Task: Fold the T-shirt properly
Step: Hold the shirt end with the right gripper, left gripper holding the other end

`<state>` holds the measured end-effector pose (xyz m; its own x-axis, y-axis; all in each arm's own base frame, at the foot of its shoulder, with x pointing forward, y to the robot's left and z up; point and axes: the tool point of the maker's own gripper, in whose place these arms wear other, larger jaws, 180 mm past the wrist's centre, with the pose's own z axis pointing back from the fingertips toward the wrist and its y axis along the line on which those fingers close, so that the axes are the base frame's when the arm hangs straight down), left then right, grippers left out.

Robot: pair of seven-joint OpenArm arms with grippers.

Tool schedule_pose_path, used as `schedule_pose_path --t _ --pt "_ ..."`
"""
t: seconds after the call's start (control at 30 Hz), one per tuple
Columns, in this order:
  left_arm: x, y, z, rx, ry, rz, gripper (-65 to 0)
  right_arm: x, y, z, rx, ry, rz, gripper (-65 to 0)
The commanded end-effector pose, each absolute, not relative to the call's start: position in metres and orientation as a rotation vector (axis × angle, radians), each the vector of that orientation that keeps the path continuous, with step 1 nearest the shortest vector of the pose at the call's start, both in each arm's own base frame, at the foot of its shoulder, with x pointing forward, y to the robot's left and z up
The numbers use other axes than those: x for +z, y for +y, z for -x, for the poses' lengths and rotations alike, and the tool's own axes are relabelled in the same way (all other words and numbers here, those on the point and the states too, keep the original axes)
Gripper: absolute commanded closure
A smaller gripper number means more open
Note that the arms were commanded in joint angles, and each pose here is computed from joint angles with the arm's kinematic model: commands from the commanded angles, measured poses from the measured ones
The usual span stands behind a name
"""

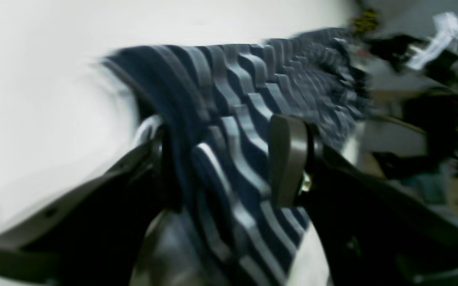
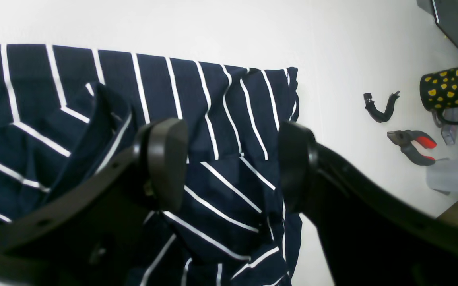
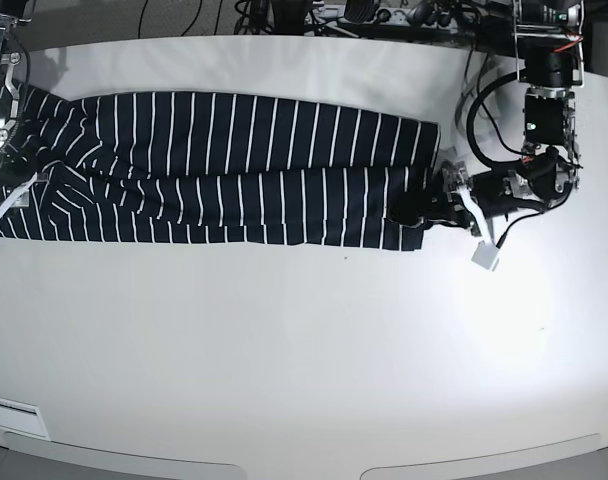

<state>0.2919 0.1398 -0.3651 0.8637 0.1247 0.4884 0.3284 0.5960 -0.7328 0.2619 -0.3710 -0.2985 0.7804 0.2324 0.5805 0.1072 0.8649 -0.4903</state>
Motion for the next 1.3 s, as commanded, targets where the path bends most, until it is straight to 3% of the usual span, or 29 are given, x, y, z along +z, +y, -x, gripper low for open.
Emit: schedule_pose_path --t 0.0,0.2,0.47,0.8,1.27 --pt "-0.364 0.153 -0.293 -0.133 -0.529 0.883 -32.9 -0.281 -0.379 -0.269 0.077 -0.723 0.573 -37.7" --pt "-0.354 0.166 -0.307 -0.134 -0.594 0.775 -32.9 -0.281 -0.379 -0.269 0.076 -0.725 0.572 -37.7" --pt "-0.396 0.193 -0.302 0.009 -0.503 0.549 -32.9 -0.281 -0.379 -0.27 0.077 -0.726 0.573 -37.7" --pt "-0.429 0.154 -0.259 -0.064 -0.35 0.594 -32.9 -0.281 -0.379 -0.27 0.078 -0.728 0.574 -37.7" --pt "-0.437 0.131 -0.242 -0.047 -0.315 0.658 -32.9 -0.28 -0.379 -0.27 0.079 -0.731 0.576 -37.7"
